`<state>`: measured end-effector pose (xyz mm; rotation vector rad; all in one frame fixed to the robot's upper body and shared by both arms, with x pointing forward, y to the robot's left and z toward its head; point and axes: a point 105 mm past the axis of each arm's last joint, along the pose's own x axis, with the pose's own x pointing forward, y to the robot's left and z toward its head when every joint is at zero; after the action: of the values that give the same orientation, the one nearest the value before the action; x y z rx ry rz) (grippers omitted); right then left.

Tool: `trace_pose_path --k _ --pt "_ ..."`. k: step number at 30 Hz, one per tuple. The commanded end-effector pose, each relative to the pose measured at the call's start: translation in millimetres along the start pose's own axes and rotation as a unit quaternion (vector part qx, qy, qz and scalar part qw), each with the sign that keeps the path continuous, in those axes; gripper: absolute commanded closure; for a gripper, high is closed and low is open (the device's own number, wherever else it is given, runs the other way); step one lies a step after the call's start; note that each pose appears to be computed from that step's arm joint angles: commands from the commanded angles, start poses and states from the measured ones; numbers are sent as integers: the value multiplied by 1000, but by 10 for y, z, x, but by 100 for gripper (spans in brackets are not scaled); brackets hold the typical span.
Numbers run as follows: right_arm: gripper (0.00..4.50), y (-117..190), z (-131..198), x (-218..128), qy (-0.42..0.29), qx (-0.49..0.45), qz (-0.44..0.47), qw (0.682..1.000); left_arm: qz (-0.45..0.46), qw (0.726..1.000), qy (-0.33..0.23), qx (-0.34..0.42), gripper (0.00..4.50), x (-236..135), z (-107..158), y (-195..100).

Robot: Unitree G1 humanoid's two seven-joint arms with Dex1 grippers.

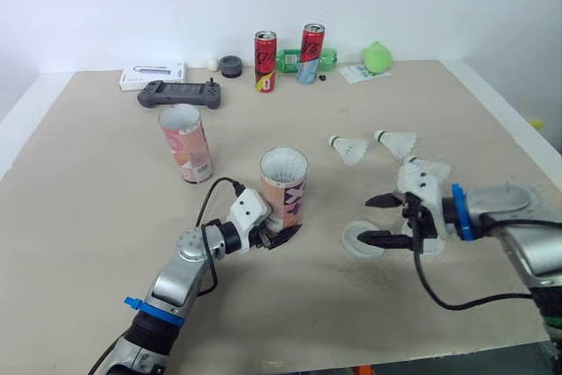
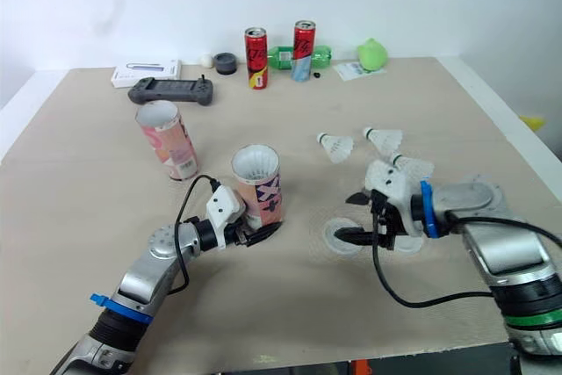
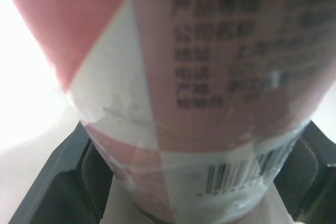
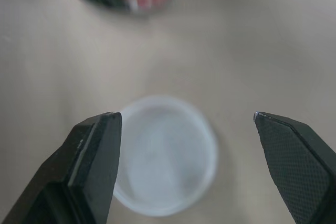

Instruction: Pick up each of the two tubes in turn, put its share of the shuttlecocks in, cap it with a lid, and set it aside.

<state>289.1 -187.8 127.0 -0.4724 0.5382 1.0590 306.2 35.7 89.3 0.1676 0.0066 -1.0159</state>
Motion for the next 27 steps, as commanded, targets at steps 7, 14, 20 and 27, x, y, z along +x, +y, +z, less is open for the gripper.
trace_pose_path --k 7,14,20,27 --pt "61 -108 -235 138 54 -26 -13 998 -3 1000 9 12 76 6 -46 -30" --pt "379 -92 -208 48 52 -34 -4 998 10 1000 4 18 76 10 -33 -2" --pt "447 -130 117 -74 -3 -53 -3 999 12 1000 1 19 76 17 -23 -4" --pt "447 -59 1572 -397 -204 -165 -7 965 9 1000 8 24 76 31 -29 12"
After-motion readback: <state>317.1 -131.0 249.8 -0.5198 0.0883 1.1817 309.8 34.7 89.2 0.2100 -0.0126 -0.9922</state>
